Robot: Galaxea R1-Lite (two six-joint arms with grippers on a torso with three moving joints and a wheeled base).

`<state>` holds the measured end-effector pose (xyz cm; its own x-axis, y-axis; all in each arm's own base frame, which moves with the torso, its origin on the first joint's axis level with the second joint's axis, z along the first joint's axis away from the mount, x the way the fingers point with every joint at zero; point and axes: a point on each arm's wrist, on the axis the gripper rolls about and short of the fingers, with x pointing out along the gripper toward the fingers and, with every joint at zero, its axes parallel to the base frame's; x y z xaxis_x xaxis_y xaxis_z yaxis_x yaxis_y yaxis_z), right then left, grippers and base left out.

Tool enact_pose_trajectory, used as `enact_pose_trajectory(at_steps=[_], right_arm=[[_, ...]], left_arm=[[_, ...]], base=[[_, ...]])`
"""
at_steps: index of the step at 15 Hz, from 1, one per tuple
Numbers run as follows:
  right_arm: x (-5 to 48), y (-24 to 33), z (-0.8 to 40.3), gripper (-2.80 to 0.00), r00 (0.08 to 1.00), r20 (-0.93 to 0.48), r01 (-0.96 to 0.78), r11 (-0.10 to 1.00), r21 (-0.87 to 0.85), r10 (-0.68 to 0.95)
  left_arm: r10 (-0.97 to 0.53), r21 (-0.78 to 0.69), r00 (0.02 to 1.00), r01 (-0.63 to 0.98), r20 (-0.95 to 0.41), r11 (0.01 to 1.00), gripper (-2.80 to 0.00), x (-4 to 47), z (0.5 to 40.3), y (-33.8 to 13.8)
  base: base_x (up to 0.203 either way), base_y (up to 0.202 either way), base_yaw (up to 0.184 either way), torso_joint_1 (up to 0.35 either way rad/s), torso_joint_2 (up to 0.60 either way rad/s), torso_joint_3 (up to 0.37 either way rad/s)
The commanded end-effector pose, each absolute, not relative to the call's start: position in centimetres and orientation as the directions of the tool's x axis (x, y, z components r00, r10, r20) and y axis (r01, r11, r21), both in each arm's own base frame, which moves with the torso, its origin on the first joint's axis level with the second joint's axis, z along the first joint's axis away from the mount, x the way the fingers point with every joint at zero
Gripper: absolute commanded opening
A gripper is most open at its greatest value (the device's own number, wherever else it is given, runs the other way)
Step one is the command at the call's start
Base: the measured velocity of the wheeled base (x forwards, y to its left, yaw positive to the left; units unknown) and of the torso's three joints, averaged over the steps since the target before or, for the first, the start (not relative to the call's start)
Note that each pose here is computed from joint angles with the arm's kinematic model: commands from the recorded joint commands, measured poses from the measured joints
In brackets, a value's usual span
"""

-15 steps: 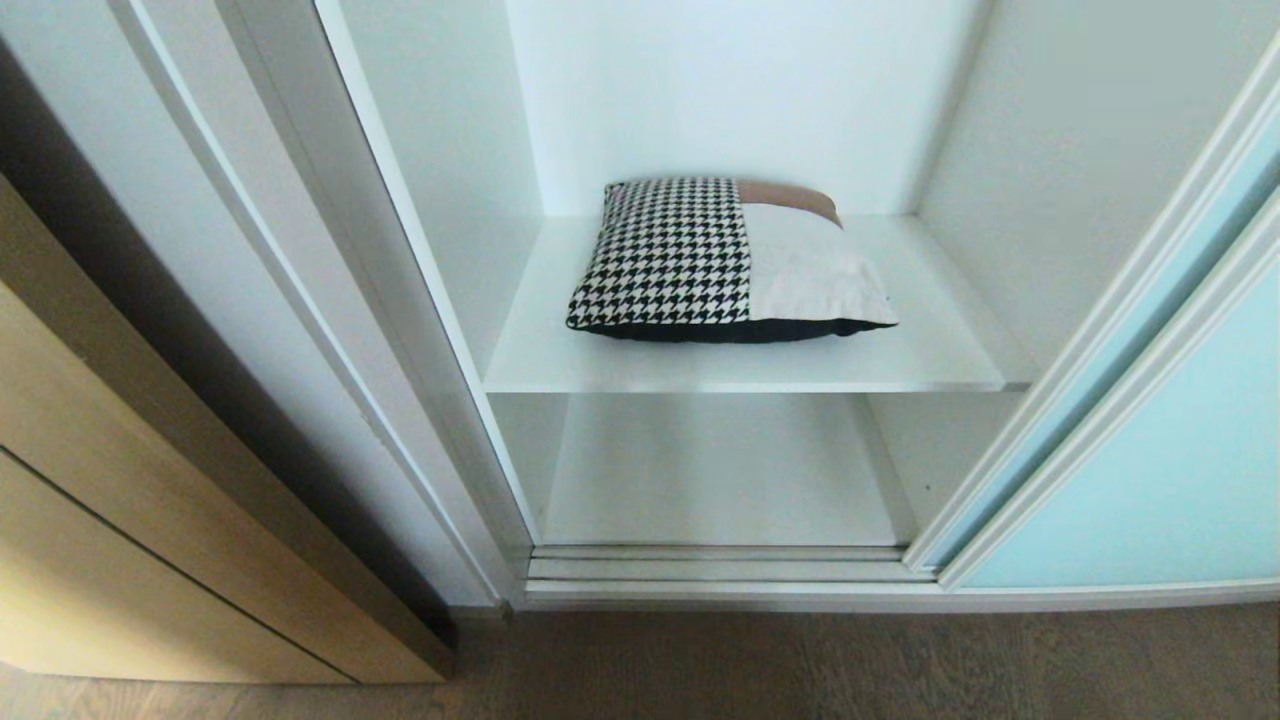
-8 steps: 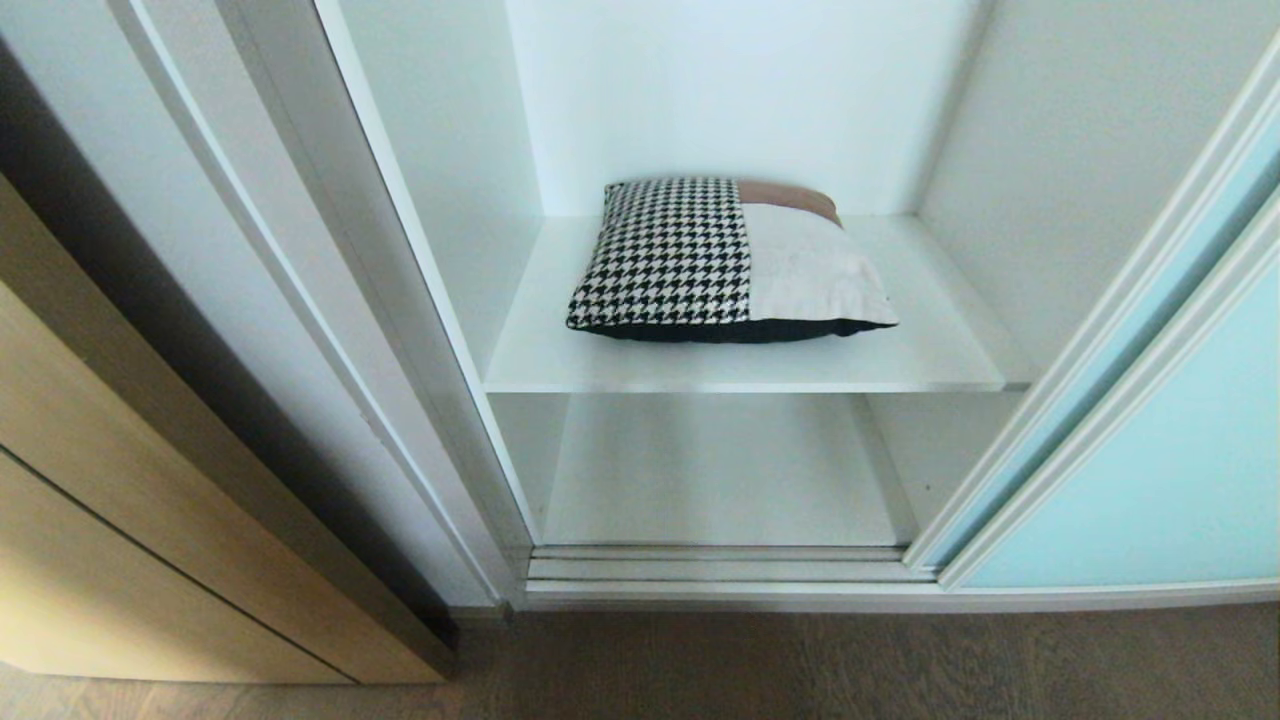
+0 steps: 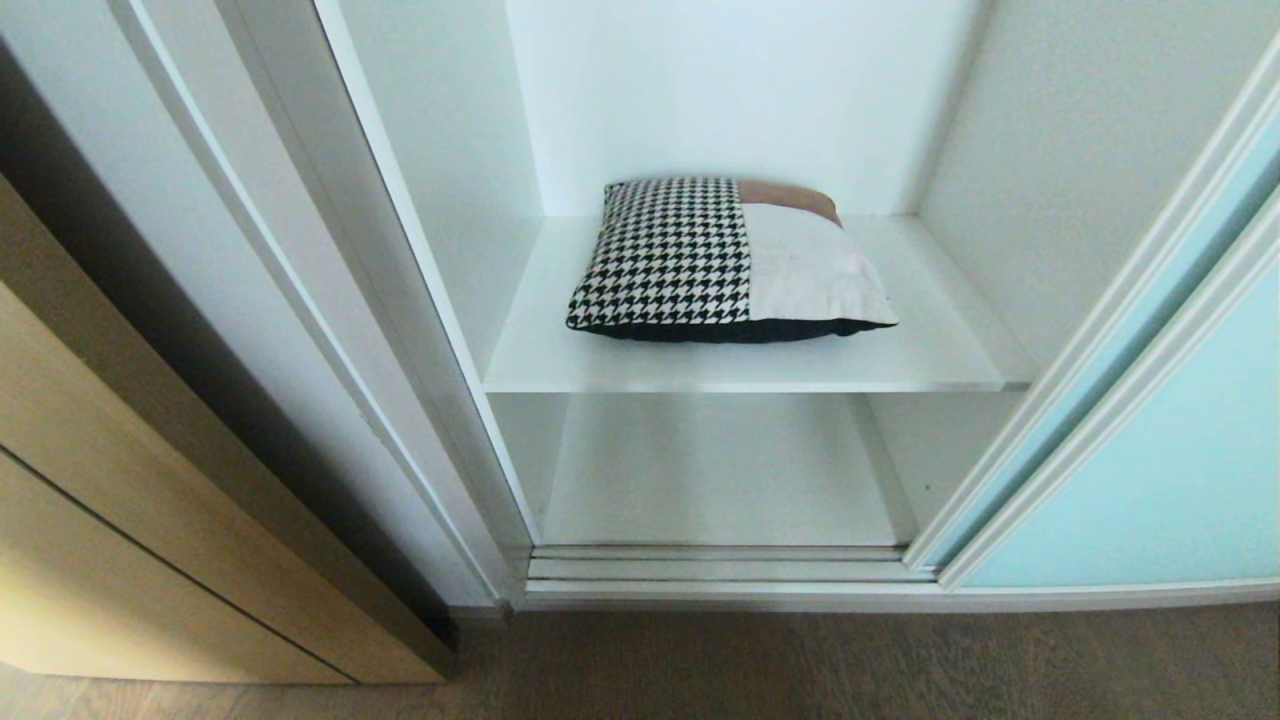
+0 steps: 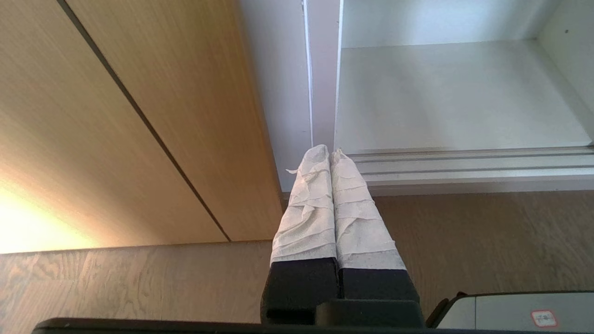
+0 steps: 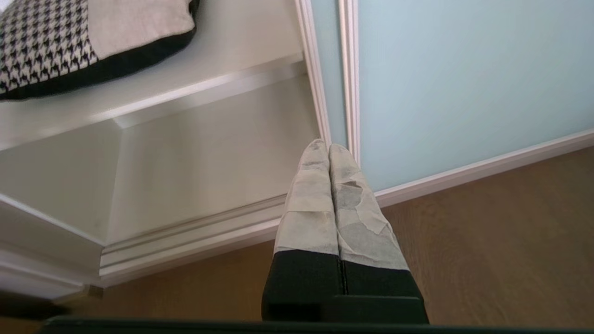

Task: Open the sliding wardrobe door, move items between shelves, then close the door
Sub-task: Close the door

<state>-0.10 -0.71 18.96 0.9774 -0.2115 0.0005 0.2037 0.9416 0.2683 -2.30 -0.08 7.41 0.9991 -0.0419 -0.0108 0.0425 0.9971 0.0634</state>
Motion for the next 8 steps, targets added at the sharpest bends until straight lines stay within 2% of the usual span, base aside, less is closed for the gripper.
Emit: enact_pose_trajectory(at_steps=[1,8], right_arm=[[0.4,-0.8,19.4,-2.8,0.968,-0.016,0.247,0.934,0.258,-0.251],[0.3,-0.9,21.0,-2.8,0.95,0.003,0.304,0.928,0.214,-0.312]], left_arm=[[-0.043,0.064,0.999,0.044,-0.015,0.997,-2.8,-2.3,7.4,-0.1],[-0.043,0.064,0.999,0.044,-0.014,0.997,-2.8,-2.3,7.4,-0.1]], base=[[0.0,0.0,0.0,0.0,0.0,0.0],[0.0,0.0,0.0,0.0,0.0,0.0]])
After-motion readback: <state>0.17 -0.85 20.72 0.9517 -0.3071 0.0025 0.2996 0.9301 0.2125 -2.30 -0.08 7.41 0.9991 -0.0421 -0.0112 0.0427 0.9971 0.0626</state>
